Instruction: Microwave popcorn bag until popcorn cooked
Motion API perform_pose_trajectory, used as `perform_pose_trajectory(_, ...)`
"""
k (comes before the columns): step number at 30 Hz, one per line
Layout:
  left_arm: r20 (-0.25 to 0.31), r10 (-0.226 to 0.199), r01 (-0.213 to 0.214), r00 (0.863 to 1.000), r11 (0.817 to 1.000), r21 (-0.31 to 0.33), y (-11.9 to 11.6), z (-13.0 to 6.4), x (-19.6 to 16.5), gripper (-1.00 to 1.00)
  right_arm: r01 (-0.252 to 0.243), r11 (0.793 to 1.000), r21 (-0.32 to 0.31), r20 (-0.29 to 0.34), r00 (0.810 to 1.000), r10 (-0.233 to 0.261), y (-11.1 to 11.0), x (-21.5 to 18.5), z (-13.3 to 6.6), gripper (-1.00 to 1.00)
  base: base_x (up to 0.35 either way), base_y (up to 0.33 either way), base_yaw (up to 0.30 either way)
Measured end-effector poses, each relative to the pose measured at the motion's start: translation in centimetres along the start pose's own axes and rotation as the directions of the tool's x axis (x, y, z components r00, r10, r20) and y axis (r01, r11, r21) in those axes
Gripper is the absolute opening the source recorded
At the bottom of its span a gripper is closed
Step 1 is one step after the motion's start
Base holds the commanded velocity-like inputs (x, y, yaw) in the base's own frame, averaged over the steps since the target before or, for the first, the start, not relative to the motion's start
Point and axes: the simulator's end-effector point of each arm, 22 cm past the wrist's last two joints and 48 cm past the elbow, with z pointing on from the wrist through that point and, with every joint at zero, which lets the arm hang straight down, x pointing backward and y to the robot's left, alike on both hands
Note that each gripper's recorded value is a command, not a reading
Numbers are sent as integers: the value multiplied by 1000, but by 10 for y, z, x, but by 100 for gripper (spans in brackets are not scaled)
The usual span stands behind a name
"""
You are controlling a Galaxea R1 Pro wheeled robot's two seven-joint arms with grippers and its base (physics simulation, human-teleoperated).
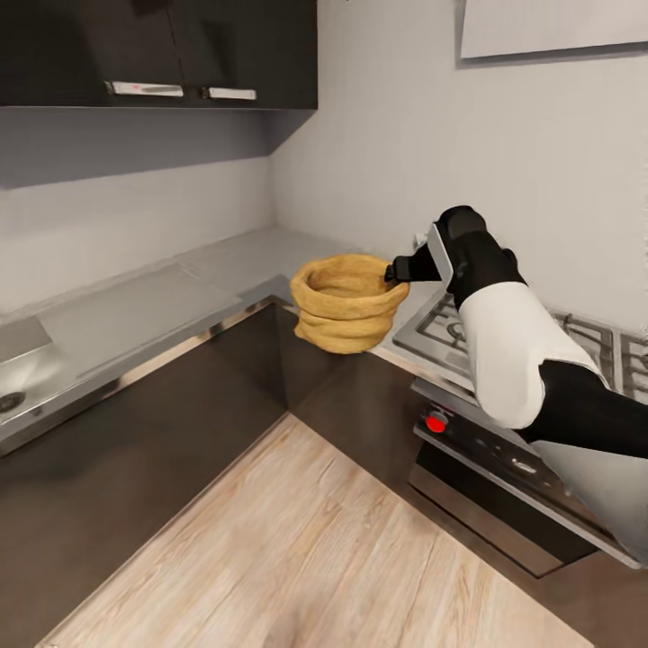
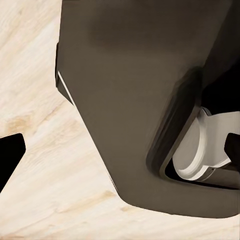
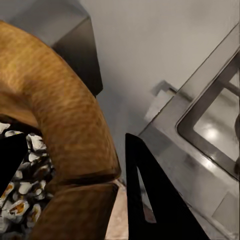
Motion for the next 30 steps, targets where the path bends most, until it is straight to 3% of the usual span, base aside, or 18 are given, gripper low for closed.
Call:
perform_pose_trajectory(4, 0, 0, 0, 1000, 1000, 0, 0, 0, 0, 100, -1, 1000, -10, -5, 1000, 1, 4, 4, 2, -100, -303, 0, 0)
perform_pose_trajectory(8, 1, 1, -1, 1000, 1000, -1, 1, 0, 0, 100, -43, 996, -82, -10, 999, 43, 19, 7, 3, -100, -43, 0, 0)
perform_pose_trajectory(13, 1, 1, -1, 1000, 1000, -1, 1, 0, 0, 100, -63, 994, -91, -107, 993, 54, 21, 66, 35, -100, -2, 0, 0)
perform_pose_trajectory(19, 1, 1, -1, 1000, 1000, -1, 1, 0, 0, 100, -68, 994, -90, -147, 988, 55, 21, 92, 47, -100, 0, 0, 0)
perform_pose_trajectory(30, 1, 1, -1, 1000, 1000, -1, 1, 0, 0, 100, -88, 992, -89, -288, 956, 59, 24, 191, 81, -100, 0, 0, 0)
